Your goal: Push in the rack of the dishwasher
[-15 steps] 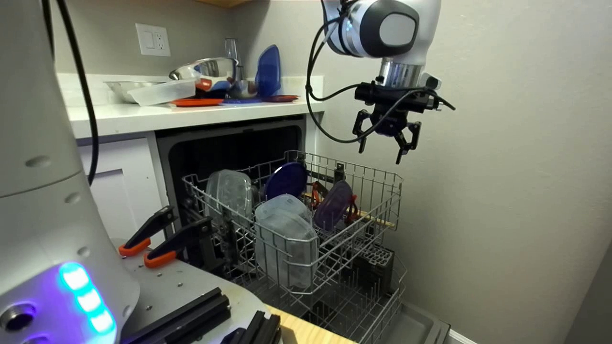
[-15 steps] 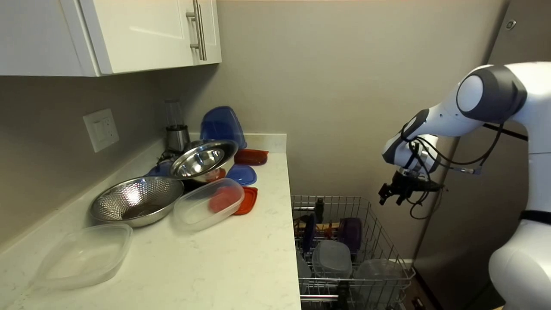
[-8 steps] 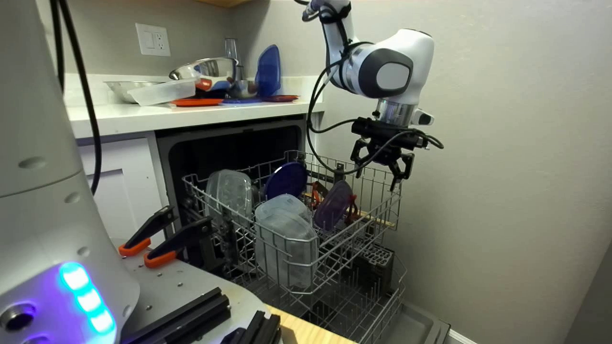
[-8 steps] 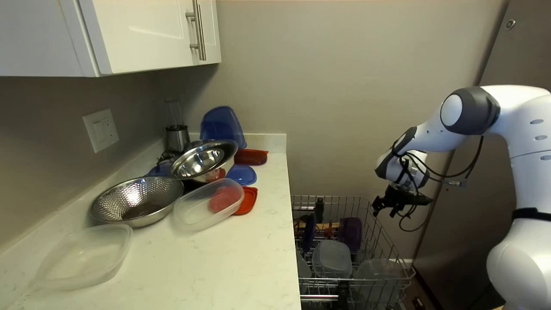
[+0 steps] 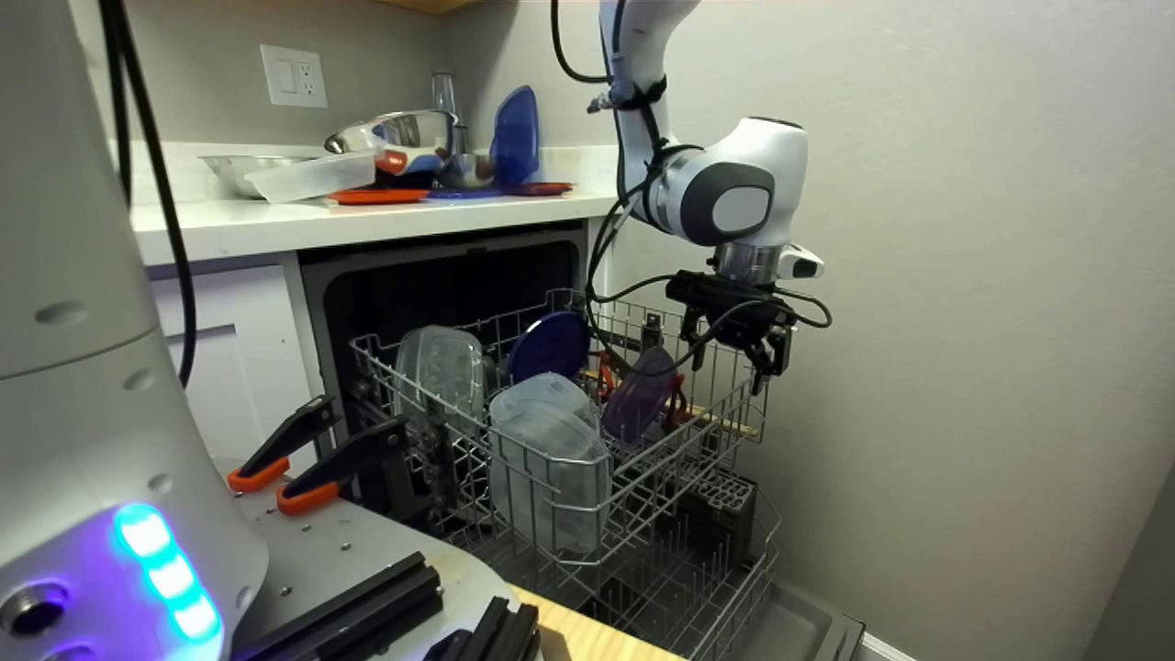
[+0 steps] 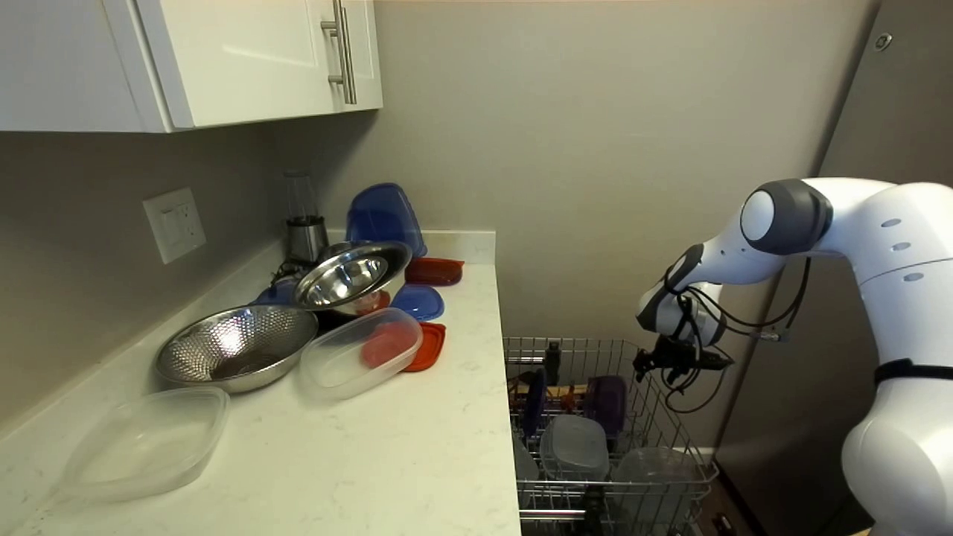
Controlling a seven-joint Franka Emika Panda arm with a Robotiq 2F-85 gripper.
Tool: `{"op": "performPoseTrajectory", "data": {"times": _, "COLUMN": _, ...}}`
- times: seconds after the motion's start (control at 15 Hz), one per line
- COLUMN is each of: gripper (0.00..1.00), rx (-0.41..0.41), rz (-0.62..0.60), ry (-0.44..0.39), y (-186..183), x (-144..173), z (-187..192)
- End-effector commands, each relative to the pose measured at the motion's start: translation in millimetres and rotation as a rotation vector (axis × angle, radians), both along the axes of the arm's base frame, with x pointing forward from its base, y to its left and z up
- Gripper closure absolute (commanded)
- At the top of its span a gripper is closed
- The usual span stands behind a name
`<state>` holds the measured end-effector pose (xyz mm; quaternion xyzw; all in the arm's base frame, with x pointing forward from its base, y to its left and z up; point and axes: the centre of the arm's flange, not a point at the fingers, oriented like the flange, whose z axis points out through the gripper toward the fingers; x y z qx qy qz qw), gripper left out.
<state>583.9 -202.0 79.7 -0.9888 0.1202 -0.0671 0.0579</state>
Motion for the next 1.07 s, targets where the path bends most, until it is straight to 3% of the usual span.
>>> {"op": "performPoseTrajectory", "data": {"times": 0.0, "gripper": 0.0, "rx": -0.044, "rz": -0.064, "ry": -0.017, "y": -4.7, "x": 2.1, "z": -4.4}}
{"op": "performPoseTrajectory", "data": {"times": 0.6, "gripper": 0.0, "rx": -0.029, "rz": -0.048, "ry": -0.01, "y": -4.0, "x": 2.0, "z": -5.3}}
{"op": "performPoseTrajectory", "data": {"times": 1.0, "gripper": 0.0, "rx": -0.033, "rz": -0.039, "ry": 0.044, "y": 18.4, "x": 3.0, "z": -26.0}}
